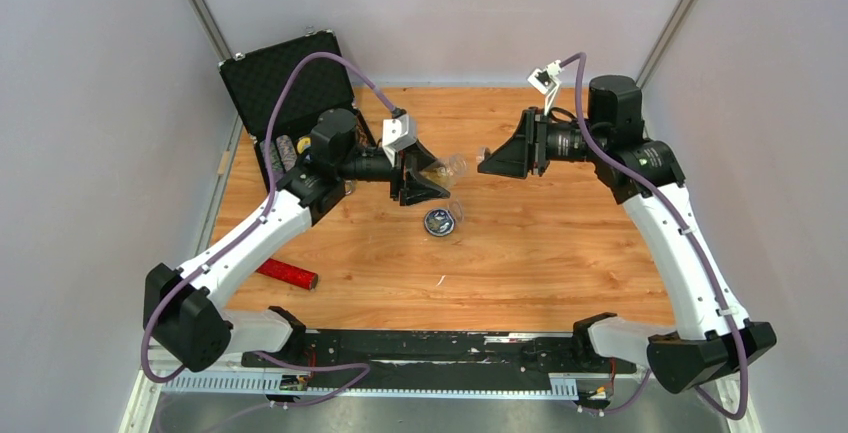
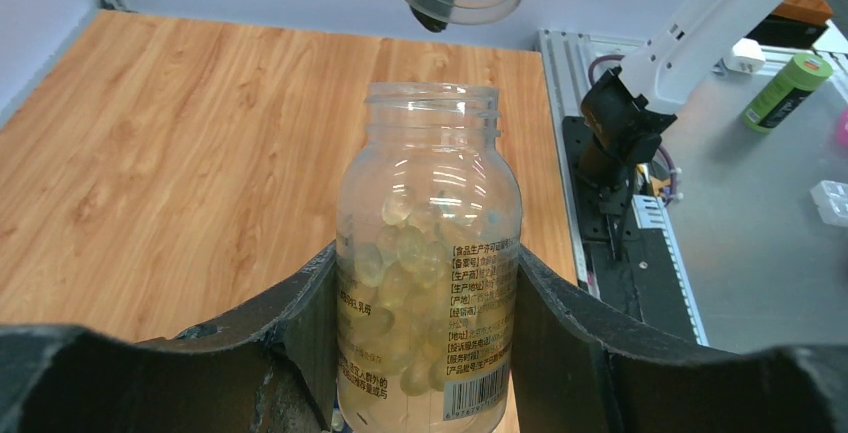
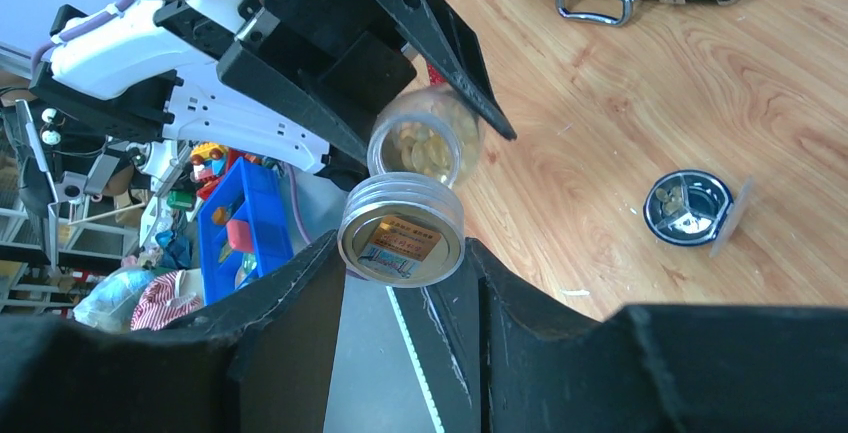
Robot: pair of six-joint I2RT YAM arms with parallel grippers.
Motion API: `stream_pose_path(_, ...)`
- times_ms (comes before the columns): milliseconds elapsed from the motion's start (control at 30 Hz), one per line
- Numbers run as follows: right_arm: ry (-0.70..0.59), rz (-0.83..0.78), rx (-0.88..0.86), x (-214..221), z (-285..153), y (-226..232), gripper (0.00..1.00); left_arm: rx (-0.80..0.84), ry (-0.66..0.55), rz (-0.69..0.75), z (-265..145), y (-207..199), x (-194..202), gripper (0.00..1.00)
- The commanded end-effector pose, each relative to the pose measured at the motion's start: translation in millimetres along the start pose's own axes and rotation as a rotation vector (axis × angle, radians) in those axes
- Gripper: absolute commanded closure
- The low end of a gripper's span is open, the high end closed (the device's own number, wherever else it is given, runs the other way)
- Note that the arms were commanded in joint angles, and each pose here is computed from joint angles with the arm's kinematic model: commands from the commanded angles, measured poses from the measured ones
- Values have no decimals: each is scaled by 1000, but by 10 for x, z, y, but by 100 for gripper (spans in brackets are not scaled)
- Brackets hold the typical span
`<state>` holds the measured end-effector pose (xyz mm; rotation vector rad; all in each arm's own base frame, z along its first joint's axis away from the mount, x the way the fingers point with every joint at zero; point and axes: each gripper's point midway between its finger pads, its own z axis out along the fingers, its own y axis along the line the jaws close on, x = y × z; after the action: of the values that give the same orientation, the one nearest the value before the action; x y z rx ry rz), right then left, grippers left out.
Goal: Sort the pills into containers
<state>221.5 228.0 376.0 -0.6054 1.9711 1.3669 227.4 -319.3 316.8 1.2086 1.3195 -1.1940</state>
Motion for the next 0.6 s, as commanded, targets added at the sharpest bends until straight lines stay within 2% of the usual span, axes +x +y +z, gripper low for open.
stream_pose_path(0,-28,-104,-26,-188,33,160,58,59,-7,48,-7,-93,-159,100)
stream_pose_path(567,96,-101,98,12,303,-16,58,77,42,95,-30,-129,-75,100)
